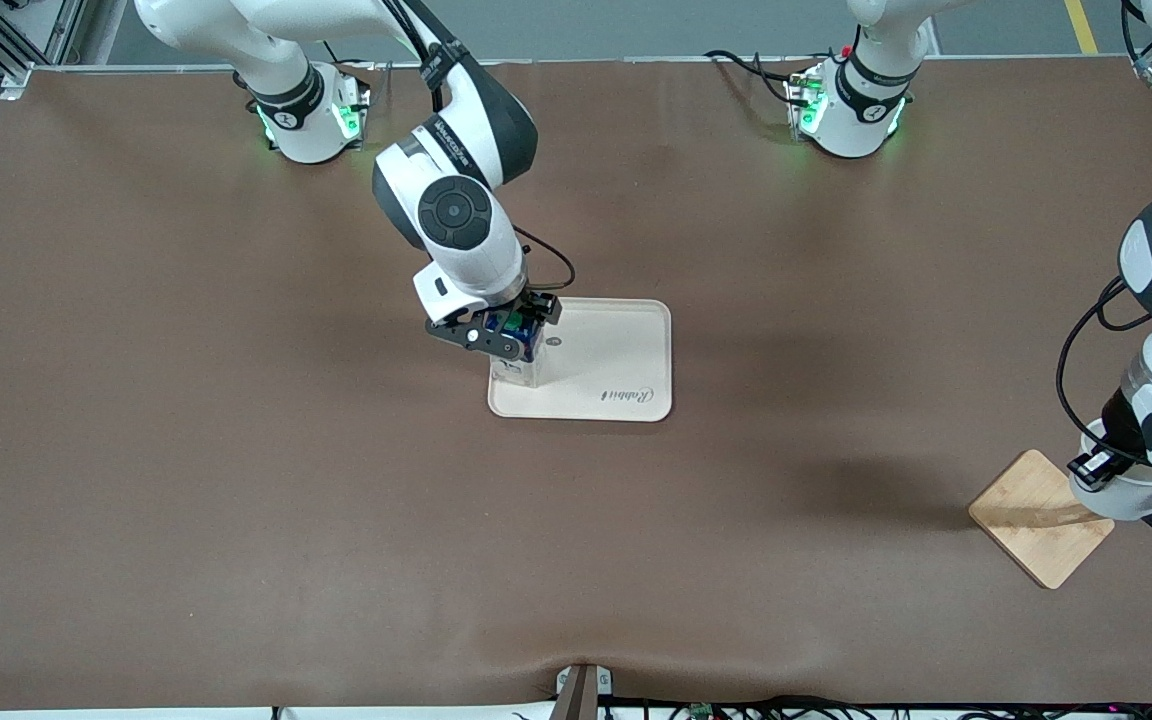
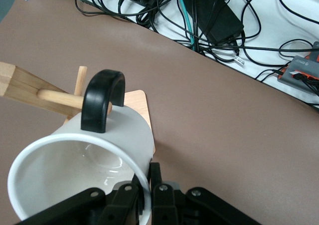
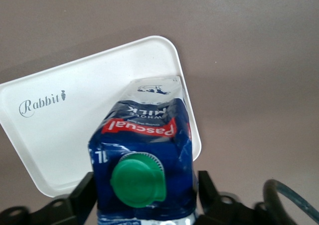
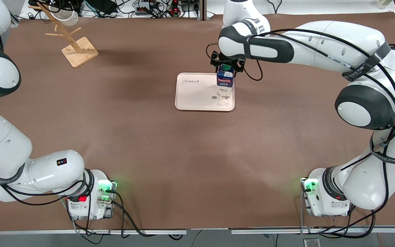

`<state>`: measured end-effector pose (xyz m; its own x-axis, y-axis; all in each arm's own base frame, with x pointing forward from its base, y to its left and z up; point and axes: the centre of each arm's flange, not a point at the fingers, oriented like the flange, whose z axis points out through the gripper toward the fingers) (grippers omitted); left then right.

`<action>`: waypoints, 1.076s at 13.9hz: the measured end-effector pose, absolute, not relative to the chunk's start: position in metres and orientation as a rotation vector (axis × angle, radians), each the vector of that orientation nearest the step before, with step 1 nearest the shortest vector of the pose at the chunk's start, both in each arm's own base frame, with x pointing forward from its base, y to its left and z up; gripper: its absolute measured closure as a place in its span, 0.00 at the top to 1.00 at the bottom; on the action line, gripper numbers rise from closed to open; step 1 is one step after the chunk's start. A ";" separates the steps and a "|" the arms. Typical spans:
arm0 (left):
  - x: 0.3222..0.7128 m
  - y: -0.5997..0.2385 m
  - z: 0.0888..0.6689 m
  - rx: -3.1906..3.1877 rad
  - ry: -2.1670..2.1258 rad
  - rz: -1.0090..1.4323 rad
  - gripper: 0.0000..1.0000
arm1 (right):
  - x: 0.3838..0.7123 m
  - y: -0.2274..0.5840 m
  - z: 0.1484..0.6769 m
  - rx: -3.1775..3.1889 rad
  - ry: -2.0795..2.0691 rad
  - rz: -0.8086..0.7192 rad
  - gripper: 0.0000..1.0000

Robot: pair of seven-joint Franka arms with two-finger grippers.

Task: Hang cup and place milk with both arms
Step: 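Grasp the blue milk carton with the right gripper, then hang the mug on the stand peg while the right gripper carries milk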

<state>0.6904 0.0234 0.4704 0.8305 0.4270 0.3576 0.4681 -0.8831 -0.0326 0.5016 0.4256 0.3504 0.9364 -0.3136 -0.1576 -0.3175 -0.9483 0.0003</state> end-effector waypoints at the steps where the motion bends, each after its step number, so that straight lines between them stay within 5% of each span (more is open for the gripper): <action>1: 0.690 0.024 0.470 -2.892 -0.710 -0.521 0.07 | 0.502 0.426 0.352 -3.064 0.501 0.239 0.72; 9: 0.692 0.025 0.464 -2.894 -0.713 -0.509 0.09 | 0.507 0.423 0.357 -3.042 0.540 0.244 0.64; 15: 0.692 0.026 0.465 -2.905 -0.620 -0.505 0.68 | 0.523 0.411 0.382 -2.982 0.619 0.342 0.64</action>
